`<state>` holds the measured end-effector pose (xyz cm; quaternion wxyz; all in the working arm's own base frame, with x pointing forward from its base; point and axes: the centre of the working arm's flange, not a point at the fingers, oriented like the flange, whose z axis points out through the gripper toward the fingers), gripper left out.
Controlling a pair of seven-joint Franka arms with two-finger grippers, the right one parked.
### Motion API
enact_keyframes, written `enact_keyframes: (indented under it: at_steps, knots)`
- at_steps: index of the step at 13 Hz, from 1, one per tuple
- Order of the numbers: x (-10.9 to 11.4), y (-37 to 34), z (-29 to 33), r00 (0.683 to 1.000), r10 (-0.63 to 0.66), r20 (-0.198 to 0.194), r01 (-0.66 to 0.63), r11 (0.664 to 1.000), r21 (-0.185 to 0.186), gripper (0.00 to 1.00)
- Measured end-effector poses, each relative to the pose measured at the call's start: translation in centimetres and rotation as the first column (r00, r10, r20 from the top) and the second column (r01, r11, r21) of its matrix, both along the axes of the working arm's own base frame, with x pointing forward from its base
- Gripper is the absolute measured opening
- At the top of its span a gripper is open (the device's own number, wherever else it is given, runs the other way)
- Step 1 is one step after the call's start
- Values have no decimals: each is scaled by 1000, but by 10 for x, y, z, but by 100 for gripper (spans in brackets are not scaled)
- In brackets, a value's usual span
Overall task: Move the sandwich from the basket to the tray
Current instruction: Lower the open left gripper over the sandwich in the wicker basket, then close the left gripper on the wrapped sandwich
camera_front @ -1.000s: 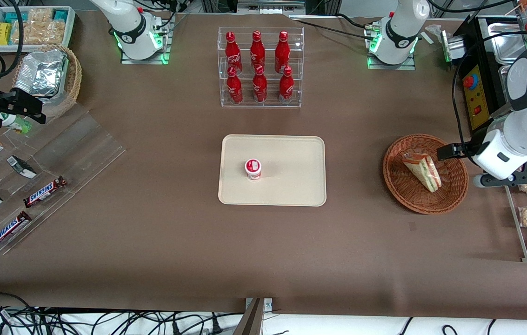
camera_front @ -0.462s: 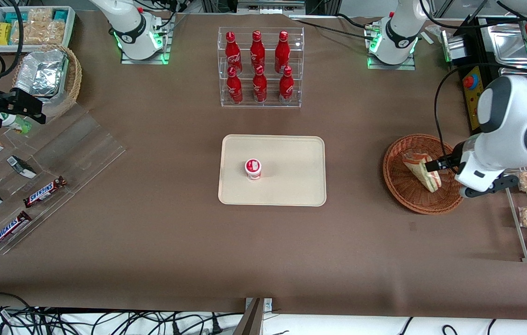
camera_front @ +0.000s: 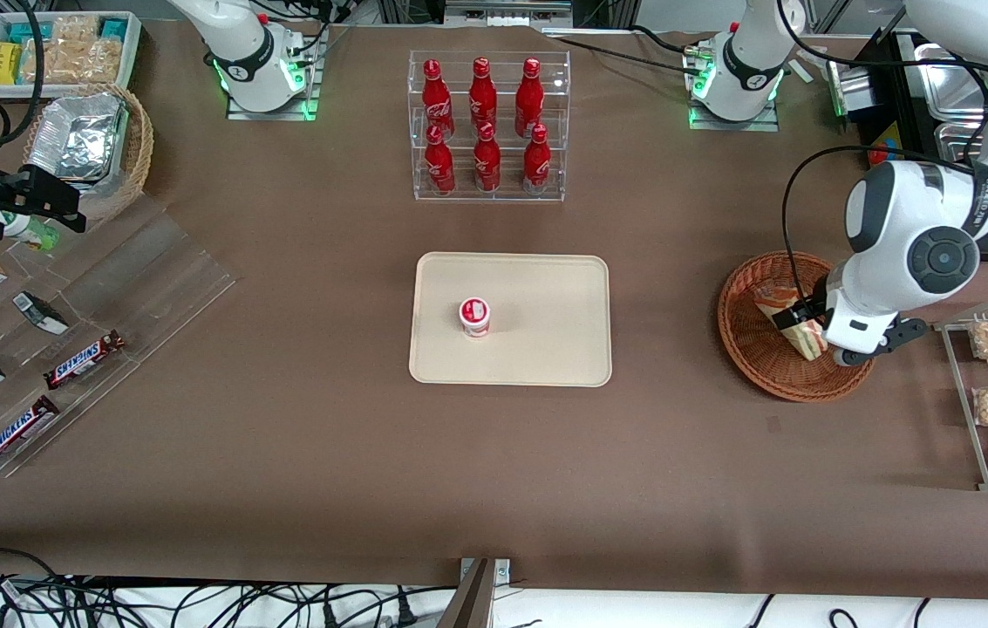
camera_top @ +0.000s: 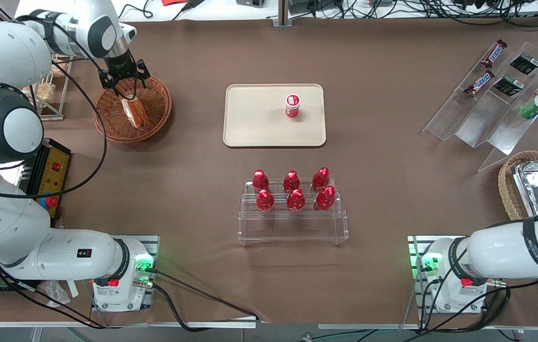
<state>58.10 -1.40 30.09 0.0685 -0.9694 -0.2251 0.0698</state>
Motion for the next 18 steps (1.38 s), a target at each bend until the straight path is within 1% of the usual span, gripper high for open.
enact_keyframes:
  at_steps: [2, 3, 5, 8, 11, 12, 14, 15, 17, 18]
  knots:
    - [-12, 1, -17, 1000, -3, 20, 2, 999, 44, 100]
    - [-17, 1, -24, 1000, -5, 26, 4, 998, 57, 100]
    - [-25, 1, -36, 1000, -5, 24, 4, 998, 59, 100]
    - [-30, 1, -41, 999, 22, 30, -24, 998, 64, 100]
    - [-34, 1, -47, 998, 55, 35, -58, 995, 85, 99]
    - [-35, 1, -48, 997, 63, 35, -66, 994, 86, 93]
    - [-36, 1, -49, 997, 67, 31, -70, 994, 87, 67]
    - [-37, 1, -50, 997, 68, 31, -70, 994, 87, 56]
    - [-37, 1, -50, 997, 68, 31, -71, 994, 87, 37]
    - [-37, 1, -50, 997, 69, 32, -71, 994, 87, 34]
